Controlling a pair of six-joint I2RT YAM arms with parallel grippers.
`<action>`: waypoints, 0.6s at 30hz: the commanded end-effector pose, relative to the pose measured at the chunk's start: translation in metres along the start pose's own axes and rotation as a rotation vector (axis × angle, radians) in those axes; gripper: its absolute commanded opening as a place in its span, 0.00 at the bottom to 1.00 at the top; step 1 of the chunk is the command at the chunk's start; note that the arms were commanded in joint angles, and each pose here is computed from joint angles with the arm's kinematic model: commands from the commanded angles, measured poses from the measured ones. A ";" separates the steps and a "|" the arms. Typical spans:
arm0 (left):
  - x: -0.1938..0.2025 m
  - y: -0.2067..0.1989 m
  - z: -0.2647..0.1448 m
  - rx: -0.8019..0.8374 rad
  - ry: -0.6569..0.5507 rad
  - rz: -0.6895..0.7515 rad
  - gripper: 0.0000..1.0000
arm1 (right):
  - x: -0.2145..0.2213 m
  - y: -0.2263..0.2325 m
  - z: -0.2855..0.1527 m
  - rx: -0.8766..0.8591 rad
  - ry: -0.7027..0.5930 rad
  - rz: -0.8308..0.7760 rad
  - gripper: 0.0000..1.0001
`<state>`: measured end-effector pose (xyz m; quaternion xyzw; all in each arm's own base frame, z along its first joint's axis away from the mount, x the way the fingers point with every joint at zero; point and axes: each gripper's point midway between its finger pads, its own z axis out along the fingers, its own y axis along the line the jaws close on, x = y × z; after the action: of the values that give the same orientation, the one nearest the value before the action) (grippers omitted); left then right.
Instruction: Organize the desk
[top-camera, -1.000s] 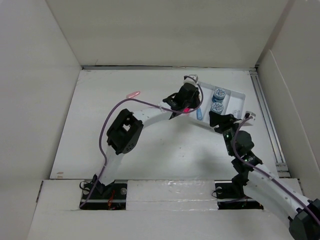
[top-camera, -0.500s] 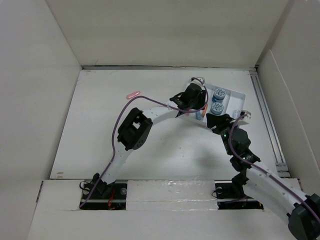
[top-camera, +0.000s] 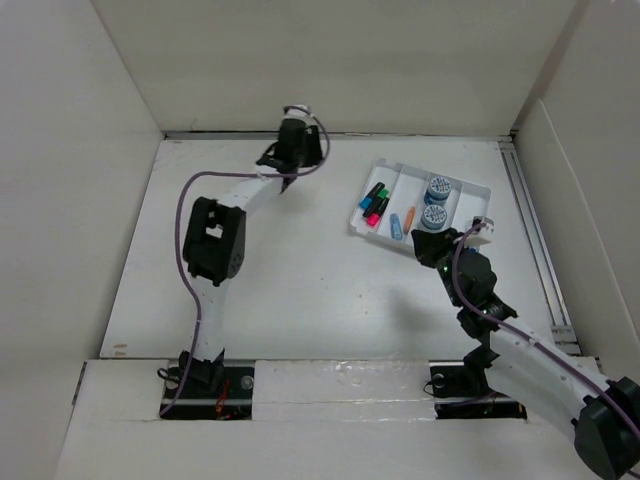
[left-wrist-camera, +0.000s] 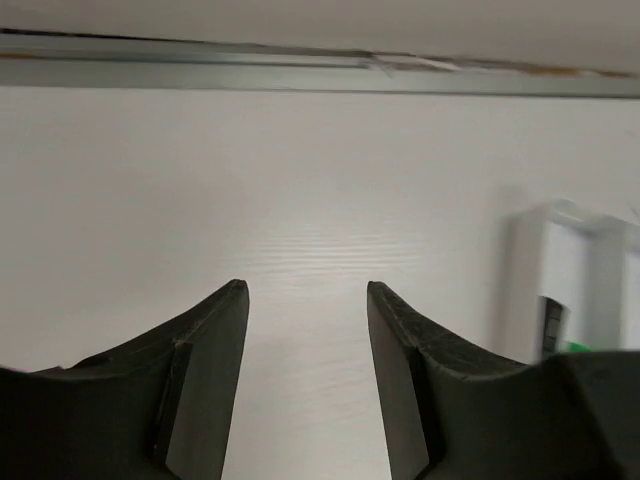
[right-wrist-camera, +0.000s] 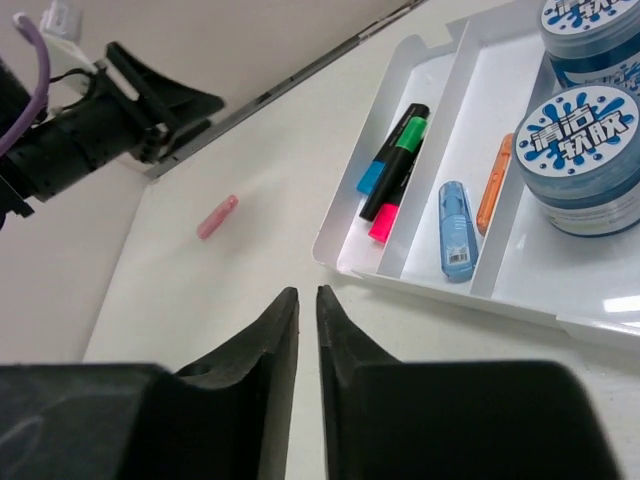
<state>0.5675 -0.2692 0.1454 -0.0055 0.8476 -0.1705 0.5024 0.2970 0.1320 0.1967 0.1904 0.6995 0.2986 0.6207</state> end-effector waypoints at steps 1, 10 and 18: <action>-0.036 0.039 -0.018 0.154 -0.071 0.183 0.46 | -0.023 0.027 0.003 -0.075 -0.047 0.011 0.21; 0.034 0.163 -0.005 0.022 0.348 0.347 0.56 | -0.024 0.029 0.001 -0.097 -0.045 0.026 0.54; 0.068 0.178 -0.017 0.013 0.407 0.337 0.56 | -0.021 0.033 0.003 -0.108 -0.033 0.013 0.55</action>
<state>0.5560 -0.1155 0.0328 0.1574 0.9202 -0.0865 0.3478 0.2958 0.1382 0.2006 0.1742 0.7009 0.3123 0.6172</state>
